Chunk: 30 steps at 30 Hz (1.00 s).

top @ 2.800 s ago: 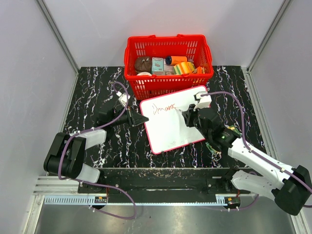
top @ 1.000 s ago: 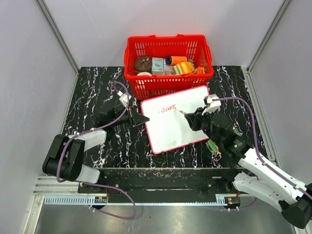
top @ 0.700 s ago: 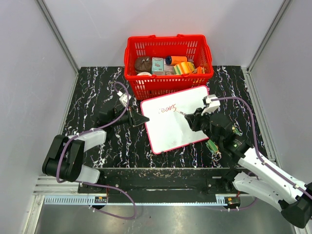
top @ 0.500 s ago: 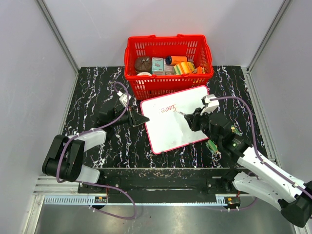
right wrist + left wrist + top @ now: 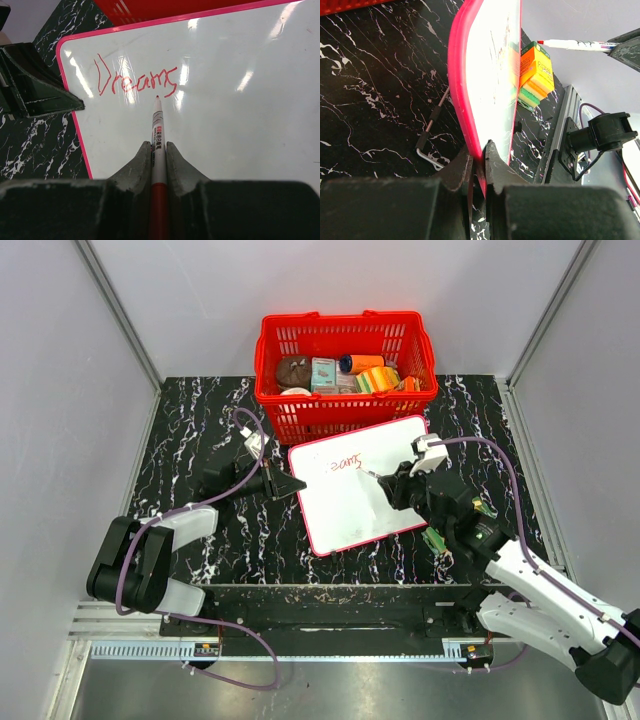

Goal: Write a sentence on the whiteboard

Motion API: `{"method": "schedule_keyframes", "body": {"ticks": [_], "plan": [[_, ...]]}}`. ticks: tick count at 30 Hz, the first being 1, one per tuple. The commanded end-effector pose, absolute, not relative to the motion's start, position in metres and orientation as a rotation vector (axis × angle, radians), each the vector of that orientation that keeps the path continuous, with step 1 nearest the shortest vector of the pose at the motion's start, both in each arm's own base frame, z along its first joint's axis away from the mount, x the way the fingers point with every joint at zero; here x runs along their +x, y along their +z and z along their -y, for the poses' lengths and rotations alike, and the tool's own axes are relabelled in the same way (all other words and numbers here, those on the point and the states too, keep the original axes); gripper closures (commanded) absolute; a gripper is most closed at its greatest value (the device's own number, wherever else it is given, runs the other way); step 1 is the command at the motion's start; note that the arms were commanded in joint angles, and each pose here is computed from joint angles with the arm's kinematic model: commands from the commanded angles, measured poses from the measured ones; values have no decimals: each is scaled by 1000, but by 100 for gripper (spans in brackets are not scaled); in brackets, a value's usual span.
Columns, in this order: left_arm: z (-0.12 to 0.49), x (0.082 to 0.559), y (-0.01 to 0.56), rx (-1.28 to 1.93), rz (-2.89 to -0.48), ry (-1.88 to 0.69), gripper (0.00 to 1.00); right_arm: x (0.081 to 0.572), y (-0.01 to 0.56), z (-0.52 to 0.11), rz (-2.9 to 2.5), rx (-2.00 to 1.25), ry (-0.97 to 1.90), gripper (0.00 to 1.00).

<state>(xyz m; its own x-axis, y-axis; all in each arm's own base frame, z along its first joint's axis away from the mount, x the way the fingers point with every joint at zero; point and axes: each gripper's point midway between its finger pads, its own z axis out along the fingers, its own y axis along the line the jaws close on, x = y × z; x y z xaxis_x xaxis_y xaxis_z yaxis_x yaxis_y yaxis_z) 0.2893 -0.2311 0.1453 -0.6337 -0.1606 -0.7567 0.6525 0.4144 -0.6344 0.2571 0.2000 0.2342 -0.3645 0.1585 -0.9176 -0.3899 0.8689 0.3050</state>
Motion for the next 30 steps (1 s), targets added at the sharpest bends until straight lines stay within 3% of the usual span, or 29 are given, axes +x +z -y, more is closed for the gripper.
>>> {"method": "schedule_keyframes", "body": {"ticks": [1, 16, 30], "plan": [[226, 298, 142, 529, -1806, -1152, 100, 260, 259, -202, -1810, -174, 599, 100], [226, 299, 141, 528, -1810, -1148, 100, 253, 243, -225, -1845, -287, 570, 100], [226, 299, 141, 528, -1814, -1145, 100, 232, 237, -272, -1814, -476, 741, 100]]}}
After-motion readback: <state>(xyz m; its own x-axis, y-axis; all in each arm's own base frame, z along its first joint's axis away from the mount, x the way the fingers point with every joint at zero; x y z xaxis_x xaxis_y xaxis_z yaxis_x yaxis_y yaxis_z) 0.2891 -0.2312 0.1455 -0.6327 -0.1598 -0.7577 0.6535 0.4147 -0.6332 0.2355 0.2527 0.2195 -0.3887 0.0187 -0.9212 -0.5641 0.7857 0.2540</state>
